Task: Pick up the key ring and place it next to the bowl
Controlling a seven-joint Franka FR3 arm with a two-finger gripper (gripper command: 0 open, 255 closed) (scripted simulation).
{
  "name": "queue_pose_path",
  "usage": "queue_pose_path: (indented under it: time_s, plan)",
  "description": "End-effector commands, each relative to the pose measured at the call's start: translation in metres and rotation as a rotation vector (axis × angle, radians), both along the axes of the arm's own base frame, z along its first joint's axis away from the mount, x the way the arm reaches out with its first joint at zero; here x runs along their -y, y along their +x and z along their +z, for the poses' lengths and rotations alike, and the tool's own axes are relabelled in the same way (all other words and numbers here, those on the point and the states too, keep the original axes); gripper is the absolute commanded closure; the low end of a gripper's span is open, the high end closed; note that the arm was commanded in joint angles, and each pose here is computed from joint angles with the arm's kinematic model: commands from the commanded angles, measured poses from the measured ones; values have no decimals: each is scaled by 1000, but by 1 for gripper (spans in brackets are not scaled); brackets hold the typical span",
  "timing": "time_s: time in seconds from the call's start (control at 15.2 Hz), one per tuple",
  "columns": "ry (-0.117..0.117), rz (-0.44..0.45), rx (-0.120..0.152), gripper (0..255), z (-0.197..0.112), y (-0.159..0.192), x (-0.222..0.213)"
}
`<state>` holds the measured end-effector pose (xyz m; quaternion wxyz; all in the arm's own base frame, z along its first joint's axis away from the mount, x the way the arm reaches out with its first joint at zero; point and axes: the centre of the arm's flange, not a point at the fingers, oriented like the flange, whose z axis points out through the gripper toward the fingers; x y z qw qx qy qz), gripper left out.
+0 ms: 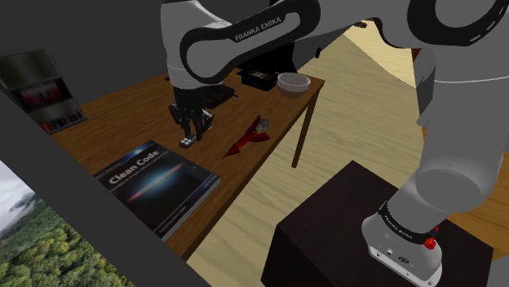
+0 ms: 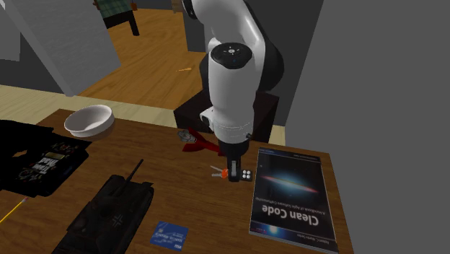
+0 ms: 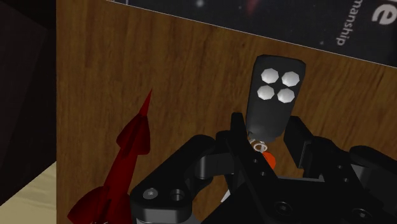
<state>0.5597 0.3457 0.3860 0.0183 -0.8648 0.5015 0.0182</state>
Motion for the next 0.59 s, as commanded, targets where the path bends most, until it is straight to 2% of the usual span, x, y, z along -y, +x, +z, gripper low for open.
queue_pose_path:
  time_s: [0.0,0.53]
  plan:
    - [0,0,0,255,11,1,-1]
    - [0,0,0,255,53,1,-1]
